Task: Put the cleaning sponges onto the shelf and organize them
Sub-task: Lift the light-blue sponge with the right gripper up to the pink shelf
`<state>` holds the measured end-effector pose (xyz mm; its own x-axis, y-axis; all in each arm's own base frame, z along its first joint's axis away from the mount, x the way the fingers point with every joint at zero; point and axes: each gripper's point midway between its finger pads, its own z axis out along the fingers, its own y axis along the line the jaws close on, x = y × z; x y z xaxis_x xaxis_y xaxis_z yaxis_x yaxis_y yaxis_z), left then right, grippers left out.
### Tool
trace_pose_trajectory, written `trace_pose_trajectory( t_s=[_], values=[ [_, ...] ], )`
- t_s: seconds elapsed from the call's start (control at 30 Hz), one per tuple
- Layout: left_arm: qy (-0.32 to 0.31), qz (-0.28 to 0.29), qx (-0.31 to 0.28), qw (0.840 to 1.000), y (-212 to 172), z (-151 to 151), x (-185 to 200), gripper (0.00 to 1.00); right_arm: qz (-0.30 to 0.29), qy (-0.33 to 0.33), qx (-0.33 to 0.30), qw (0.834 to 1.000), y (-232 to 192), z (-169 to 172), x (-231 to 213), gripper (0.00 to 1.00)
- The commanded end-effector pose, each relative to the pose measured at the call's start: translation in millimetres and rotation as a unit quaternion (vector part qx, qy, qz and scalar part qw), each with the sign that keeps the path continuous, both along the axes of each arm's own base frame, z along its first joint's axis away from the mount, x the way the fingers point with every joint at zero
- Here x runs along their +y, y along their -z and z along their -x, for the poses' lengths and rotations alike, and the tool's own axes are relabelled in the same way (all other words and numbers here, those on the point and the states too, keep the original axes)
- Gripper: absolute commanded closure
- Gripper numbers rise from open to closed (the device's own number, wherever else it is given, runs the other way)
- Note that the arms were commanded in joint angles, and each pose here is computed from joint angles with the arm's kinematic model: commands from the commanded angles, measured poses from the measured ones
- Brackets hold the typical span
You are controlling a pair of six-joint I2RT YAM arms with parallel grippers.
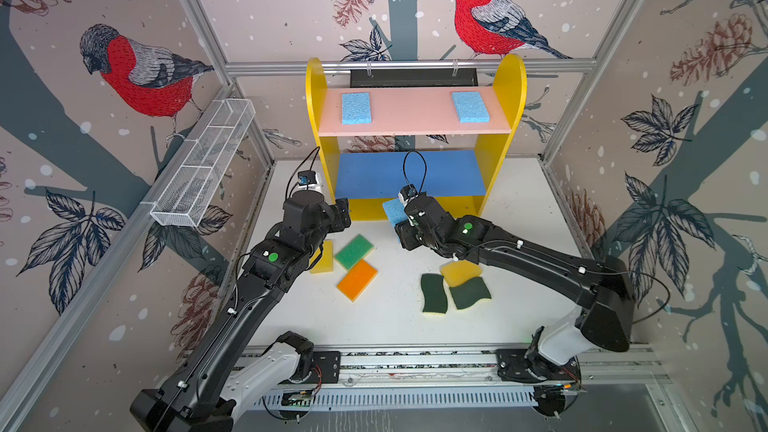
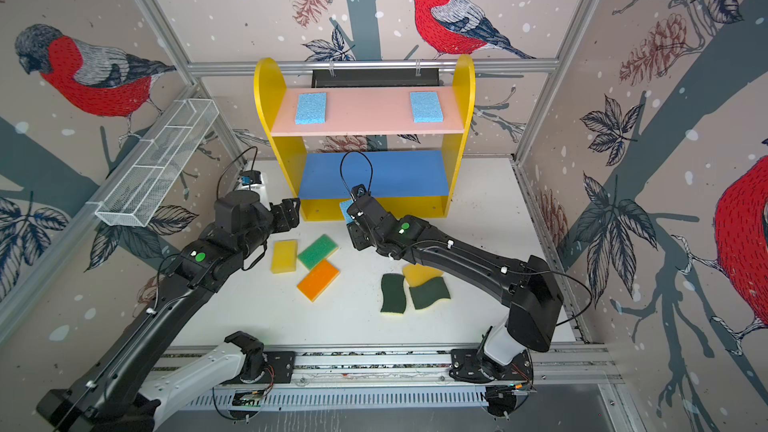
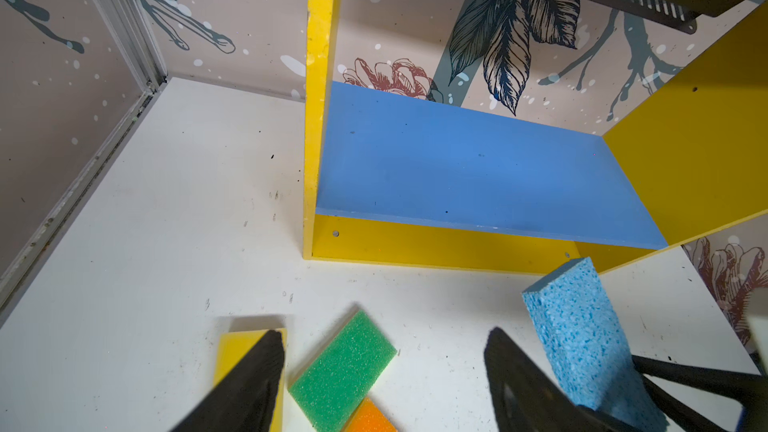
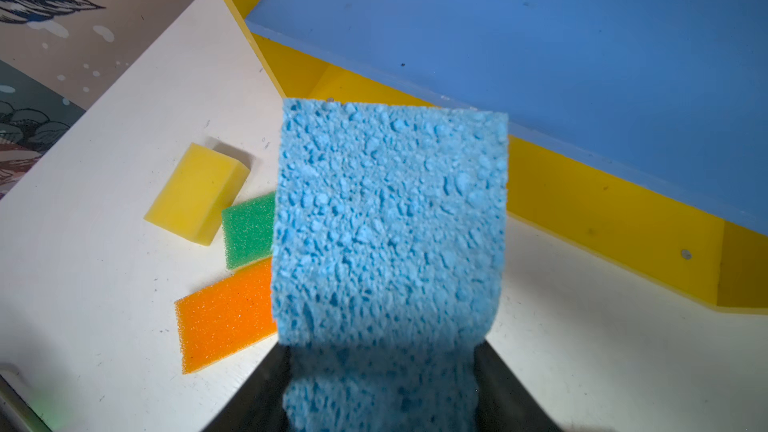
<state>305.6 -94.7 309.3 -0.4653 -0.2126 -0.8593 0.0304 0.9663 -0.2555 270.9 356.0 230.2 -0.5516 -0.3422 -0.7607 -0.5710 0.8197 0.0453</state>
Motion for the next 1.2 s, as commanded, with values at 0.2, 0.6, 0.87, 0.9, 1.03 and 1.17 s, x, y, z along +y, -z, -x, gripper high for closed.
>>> trace_pose_trajectory(
  t_s=[0.2, 0.6, 0.87, 0.9, 1.03, 1.17],
  values=[
    [-0.003, -0.008, -0.032, 0.999, -21.9, -7.0, 1.2, 0.23, -0.021, 0.007, -0.091, 0.996, -62.7, -16.0, -3.7, 0.38],
    [-0.001, -0.012, -0.053, 0.999, -38.6, -19.1, -3.1, 0.23, -0.056, 0.009, -0.158, 0.986, -134.8, -41.3, -2.1, 0.38],
    [-0.005, -0.022, -0.058, 0.998, -41.6, -26.7, -3.4, 0.23, -0.086, 0.033, -0.199, 0.976, -180.6, -70.1, -13.2, 0.37],
    [-0.005, -0.023, -0.06, 0.998, -42.0, -27.6, -3.7, 0.23, -0.09, 0.035, -0.204, 0.974, -186.0, -73.2, -14.7, 0.37],
    [0.0, -0.02, -0.066, 0.998, -43.5, -30.6, -7.0, 0.23, -0.102, 0.045, -0.221, 0.969, -205.7, -83.9, -21.1, 0.37],
    [0.004, -0.016, -0.071, 0.997, -45.6, -32.1, -9.2, 0.23, -0.115, 0.056, -0.238, 0.963, -219.6, -93.6, -27.5, 0.37]
  ],
)
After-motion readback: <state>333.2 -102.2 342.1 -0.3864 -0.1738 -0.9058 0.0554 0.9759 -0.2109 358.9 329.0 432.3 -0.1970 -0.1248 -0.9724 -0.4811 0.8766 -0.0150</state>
